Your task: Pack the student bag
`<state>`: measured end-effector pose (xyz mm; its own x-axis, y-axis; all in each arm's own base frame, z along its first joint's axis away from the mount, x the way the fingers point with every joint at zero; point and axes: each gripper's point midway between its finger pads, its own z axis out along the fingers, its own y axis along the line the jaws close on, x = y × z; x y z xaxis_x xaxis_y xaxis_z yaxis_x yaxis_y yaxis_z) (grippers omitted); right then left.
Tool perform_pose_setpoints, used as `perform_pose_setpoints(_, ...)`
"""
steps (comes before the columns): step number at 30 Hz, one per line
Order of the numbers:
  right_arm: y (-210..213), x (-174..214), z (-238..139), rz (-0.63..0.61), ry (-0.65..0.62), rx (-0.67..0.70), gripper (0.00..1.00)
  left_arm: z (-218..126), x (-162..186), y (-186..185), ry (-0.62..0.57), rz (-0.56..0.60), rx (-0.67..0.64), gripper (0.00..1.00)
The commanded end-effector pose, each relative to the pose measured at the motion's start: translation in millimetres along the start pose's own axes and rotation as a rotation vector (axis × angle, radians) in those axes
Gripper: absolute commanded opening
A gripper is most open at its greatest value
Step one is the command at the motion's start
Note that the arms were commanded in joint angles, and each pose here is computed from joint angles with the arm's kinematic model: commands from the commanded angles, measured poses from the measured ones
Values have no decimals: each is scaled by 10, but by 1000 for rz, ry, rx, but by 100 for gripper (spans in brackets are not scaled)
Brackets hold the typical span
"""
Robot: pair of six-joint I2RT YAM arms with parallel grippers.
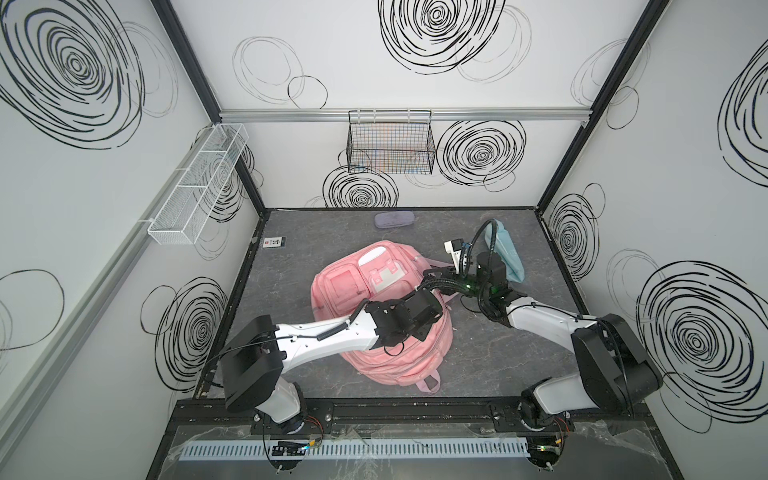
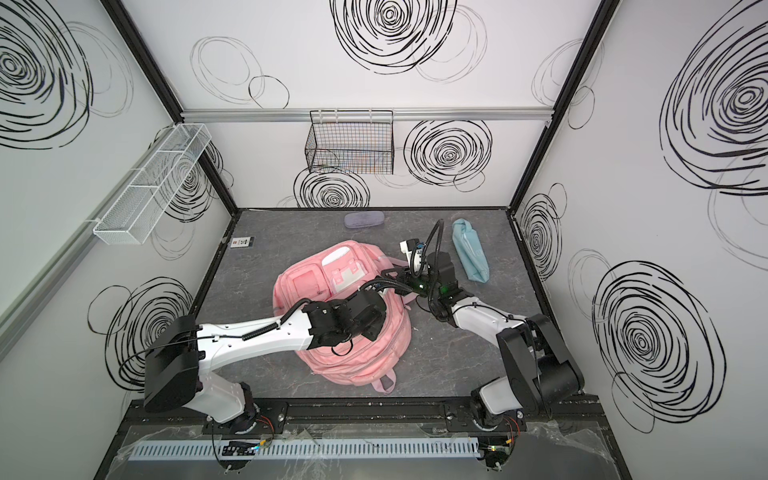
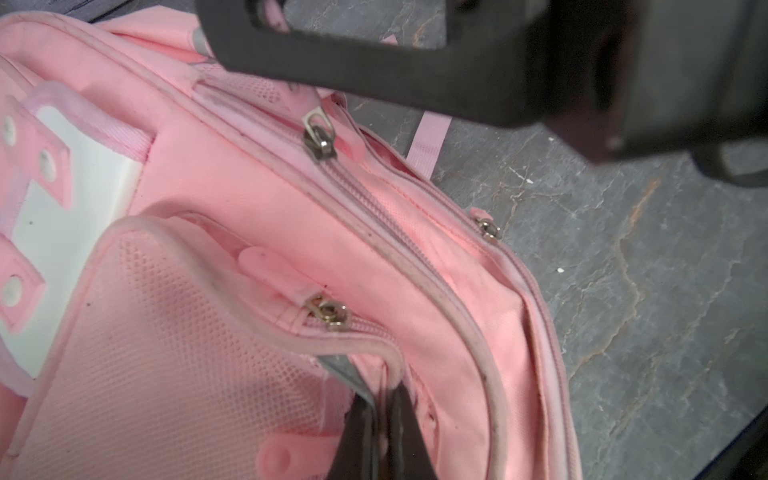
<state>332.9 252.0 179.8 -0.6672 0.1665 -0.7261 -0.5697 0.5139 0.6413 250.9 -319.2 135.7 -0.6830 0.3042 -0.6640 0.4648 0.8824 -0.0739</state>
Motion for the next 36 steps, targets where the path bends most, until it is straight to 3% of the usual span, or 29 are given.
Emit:
perform_pose_setpoints(1, 329, -348, -115, -84, -100, -100, 0, -111, -264, 713, -105, -214, -154, 0)
perform_pose_setpoints(10, 542, -320, -308, -139, -140, -158, 0, -267, -603, 1268, -246, -453, -151, 0)
perform_pose_setpoints(19, 799, -211, -519, -195, -188, -215, 0, -256, -790, 1504, -307, -573, -126, 0)
perform_pose_setpoints(36, 1625, 1001, -300, -451, -9, -287, 0, -550, -1398, 1270, -412, -693, 69, 0)
